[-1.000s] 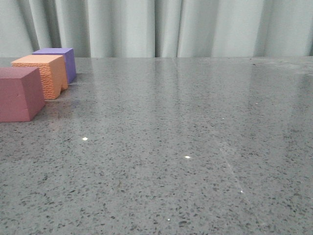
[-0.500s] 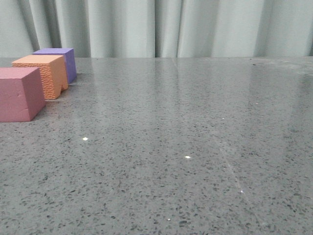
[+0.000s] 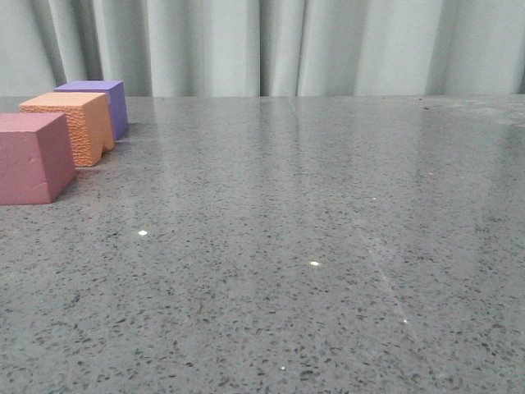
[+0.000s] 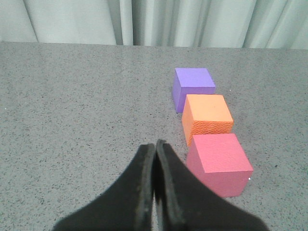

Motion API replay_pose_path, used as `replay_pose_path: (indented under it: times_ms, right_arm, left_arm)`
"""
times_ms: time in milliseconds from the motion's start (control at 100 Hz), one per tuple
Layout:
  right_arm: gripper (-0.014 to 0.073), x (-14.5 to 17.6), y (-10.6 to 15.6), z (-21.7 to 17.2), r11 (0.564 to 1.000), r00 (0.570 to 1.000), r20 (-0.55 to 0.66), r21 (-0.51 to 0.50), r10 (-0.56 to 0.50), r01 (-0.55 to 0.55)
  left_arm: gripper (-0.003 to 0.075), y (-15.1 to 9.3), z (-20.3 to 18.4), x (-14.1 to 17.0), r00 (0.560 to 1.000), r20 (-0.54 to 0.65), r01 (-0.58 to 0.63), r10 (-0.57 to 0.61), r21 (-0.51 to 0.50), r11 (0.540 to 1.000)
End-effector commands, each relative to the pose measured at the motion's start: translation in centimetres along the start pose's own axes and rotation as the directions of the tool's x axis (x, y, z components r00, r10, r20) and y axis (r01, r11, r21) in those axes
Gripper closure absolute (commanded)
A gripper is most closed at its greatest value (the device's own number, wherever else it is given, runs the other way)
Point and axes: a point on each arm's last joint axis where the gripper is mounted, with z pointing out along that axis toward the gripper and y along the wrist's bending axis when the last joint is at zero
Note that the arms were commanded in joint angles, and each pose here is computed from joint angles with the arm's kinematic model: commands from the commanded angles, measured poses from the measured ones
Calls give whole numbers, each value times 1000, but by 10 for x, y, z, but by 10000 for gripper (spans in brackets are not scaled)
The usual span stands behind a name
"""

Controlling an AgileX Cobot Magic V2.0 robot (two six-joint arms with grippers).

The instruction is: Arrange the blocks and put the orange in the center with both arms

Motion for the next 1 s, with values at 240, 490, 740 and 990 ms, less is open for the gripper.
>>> replay_pose_path:
  times_ms: [240, 490, 740, 990]
  right_arm:
    - [662, -14, 2, -3, 1000, 992, 122, -15, -9, 11]
    - [662, -14, 2, -3, 1000, 992, 122, -15, -9, 11]
    - [662, -14, 2, -3, 1000, 992, 122, -15, -9, 11]
    - [662, -14, 2, -3, 1000, 992, 122, -15, -9, 11]
  left_arm:
    - [739, 3, -7, -8, 991, 112, -73, 75, -19, 997]
    - [739, 2, -11, 26, 935, 308, -177, 173, -16, 984]
    - [739, 11, -4, 87, 920, 381, -60, 89, -87, 994]
    - [739, 16, 11, 138, 931, 356, -42, 77, -107, 993]
